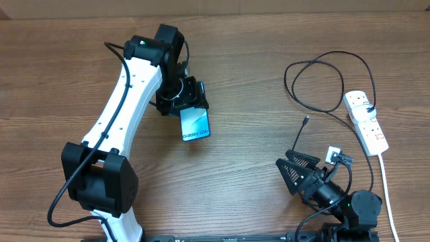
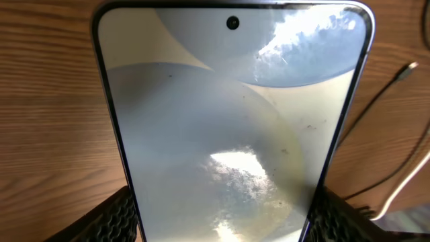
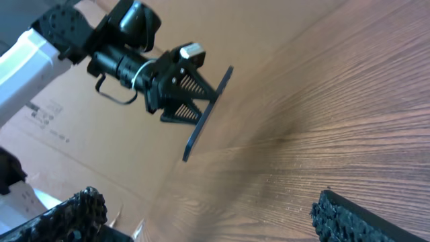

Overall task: Plug charger to phone and switch on socket
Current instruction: 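Swing the right gripper toward the phone held by the left gripper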

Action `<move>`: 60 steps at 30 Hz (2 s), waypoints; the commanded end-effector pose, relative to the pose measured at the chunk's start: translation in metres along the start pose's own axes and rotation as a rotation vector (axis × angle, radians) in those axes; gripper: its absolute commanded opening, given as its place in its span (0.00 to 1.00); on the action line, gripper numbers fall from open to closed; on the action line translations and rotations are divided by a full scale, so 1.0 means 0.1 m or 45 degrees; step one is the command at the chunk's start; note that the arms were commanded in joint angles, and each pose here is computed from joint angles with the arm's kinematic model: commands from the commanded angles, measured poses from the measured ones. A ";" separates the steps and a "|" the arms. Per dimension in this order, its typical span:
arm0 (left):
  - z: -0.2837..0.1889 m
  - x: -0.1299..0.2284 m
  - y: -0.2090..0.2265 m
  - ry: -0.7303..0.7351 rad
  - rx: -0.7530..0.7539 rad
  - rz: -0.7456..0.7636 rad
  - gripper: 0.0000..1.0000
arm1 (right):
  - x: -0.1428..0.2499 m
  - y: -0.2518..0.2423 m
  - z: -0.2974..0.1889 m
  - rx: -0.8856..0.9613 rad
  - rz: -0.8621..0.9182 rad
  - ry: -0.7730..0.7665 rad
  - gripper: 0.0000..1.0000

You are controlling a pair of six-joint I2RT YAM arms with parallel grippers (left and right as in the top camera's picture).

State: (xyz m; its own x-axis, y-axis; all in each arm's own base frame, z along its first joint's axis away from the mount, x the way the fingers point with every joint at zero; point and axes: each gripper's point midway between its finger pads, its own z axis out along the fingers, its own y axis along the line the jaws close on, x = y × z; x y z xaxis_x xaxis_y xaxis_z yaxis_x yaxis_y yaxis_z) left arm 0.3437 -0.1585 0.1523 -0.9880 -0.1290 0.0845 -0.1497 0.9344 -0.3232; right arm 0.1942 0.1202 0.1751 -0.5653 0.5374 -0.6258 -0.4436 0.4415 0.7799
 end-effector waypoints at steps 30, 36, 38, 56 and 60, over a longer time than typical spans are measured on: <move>-0.02 -0.01 -0.23 -0.003 0.122 -0.079 0.45 | 0.35 0.04 0.52 0.110 -0.147 0.322 1.00; -0.01 -0.01 -0.22 -0.005 0.119 -0.078 0.45 | 0.39 0.18 0.54 0.041 -0.174 0.333 1.00; -0.01 -0.01 -0.22 -0.005 0.120 -0.078 0.45 | 0.41 0.20 0.54 0.023 -0.171 0.348 1.00; -0.01 -0.01 -0.22 -0.004 0.120 -0.079 0.45 | 0.50 0.27 0.51 -0.041 -0.173 0.411 1.00; -0.01 -0.01 -0.22 -0.004 0.120 -0.079 0.45 | 0.55 0.29 0.50 -0.083 -0.268 0.443 1.00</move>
State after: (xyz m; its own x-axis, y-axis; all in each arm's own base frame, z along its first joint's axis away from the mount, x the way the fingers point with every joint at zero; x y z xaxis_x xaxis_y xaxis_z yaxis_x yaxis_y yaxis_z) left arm 0.3500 -0.1715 0.1561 -0.9766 -0.1918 0.0968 -0.2144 0.9011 -0.3769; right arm 0.1900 0.1929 0.1533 -0.6932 0.2125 -0.6887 -0.5363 0.4863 0.6898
